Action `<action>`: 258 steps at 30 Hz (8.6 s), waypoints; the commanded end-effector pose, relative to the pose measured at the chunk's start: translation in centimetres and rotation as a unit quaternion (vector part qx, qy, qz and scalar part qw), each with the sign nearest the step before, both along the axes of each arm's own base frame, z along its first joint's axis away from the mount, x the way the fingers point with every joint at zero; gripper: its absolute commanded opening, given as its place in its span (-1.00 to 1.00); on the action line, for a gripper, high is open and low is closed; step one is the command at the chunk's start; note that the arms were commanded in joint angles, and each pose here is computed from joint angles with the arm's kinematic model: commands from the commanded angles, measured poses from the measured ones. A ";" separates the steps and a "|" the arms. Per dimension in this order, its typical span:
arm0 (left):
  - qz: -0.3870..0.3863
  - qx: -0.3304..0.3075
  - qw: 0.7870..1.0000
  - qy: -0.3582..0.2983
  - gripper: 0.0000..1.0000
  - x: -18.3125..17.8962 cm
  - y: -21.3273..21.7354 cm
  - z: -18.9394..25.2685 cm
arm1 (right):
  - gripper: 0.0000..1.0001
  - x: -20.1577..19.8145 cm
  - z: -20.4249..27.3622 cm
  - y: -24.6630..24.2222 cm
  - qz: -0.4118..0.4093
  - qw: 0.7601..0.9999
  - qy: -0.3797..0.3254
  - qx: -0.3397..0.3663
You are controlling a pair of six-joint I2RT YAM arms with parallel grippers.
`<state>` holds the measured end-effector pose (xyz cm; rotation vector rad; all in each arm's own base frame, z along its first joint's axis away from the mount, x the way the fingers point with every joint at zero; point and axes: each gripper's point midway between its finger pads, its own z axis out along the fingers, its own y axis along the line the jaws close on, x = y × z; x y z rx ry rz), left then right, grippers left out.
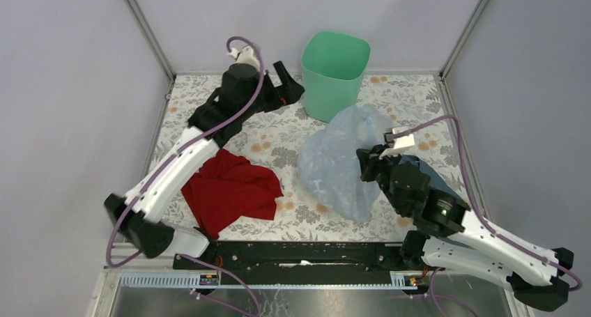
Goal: Put the trash bags into the trash bin
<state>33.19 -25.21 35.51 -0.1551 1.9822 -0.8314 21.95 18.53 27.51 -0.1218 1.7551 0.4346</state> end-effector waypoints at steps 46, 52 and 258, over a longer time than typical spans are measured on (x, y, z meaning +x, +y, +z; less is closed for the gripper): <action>0.240 0.086 0.967 0.015 -0.84 14.0 -6.9 -5.4 | -1.00 -3.9 6.7 -8.4 -0.020 0.999 -0.041 0.016; 0.179 0.127 0.975 0.028 -1.00 10.3 -5.3 -4.6 | -1.00 -4.0 7.8 -8.5 -0.018 0.999 -0.038 0.019; -0.089 0.225 0.959 -0.151 -0.12 -4.9 -11.7 -2.6 | -1.00 7.1 11.5 0.3 -0.059 0.996 -0.072 0.004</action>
